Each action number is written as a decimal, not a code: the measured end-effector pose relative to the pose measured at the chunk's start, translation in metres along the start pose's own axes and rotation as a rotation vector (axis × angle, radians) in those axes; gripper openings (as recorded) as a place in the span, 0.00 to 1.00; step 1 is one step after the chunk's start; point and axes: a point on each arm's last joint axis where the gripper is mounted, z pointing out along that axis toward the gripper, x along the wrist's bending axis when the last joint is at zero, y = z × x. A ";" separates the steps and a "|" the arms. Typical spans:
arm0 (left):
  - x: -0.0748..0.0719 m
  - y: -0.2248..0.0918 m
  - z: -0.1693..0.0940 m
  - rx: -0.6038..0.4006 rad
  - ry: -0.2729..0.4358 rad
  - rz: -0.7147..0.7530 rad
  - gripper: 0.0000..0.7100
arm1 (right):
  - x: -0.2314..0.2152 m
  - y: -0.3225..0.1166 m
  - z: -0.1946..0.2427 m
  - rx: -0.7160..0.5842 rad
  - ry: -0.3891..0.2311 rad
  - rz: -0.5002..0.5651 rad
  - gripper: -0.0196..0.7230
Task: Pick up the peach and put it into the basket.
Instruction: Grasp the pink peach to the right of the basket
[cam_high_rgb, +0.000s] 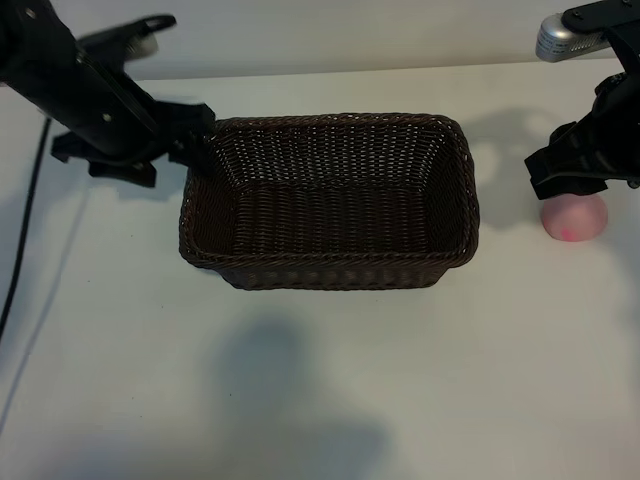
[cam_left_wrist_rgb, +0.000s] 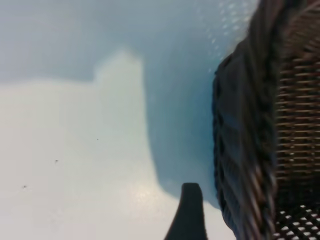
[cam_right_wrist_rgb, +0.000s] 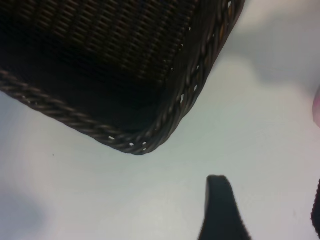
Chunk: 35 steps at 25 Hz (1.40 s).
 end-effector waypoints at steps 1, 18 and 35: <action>-0.001 0.000 -0.007 -0.010 0.005 0.012 0.90 | 0.000 0.000 0.000 0.000 0.000 0.000 0.63; 0.003 -0.022 -0.146 -0.170 0.369 0.169 0.85 | 0.000 -0.001 0.000 0.007 0.002 0.000 0.63; 0.008 -0.151 -0.289 -0.581 0.370 0.137 0.84 | 0.000 -0.001 0.000 0.007 0.002 0.000 0.63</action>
